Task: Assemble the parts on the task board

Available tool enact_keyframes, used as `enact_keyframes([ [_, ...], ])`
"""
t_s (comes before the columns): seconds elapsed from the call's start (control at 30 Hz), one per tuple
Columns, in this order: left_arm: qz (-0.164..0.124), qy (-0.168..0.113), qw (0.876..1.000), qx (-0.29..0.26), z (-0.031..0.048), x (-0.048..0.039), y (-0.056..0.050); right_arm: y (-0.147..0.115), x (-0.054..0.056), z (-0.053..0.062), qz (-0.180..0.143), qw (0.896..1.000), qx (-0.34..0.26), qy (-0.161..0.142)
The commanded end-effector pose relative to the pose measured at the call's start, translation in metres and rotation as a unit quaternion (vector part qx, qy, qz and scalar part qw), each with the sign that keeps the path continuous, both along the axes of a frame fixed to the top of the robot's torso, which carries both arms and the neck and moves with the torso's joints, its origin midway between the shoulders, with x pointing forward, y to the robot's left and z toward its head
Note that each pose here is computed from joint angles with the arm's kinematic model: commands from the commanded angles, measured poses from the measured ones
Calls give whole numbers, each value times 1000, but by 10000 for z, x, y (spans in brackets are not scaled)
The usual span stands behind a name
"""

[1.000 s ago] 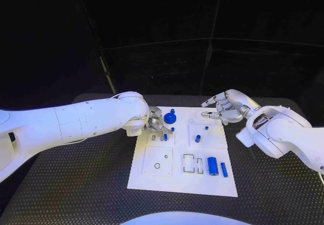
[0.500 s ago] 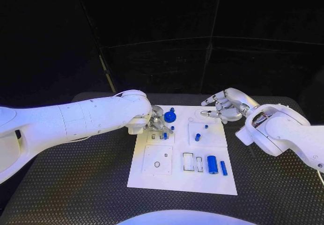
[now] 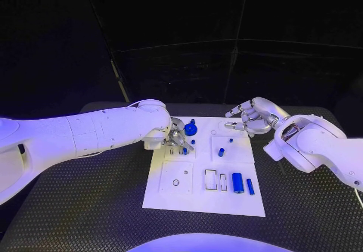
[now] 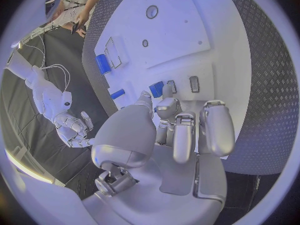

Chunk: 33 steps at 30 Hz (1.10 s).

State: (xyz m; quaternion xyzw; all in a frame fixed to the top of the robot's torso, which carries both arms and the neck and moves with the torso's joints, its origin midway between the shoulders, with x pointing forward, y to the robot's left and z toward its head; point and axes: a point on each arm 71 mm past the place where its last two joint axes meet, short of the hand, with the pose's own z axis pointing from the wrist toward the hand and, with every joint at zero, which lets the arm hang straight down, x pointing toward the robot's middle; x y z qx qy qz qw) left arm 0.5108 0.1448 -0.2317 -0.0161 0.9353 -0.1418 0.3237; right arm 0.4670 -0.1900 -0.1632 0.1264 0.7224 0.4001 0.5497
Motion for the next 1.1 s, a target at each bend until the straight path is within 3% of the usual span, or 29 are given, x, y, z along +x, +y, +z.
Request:
enact_keyframes([
  [0.03,-10,7,1000,11,1,-16,-10,14,3,10,5,1000,-2,-1],
  [1.1,-7,8,1000,0,6,-28,-46,32,44,-33,7,1000,-15,8],
])
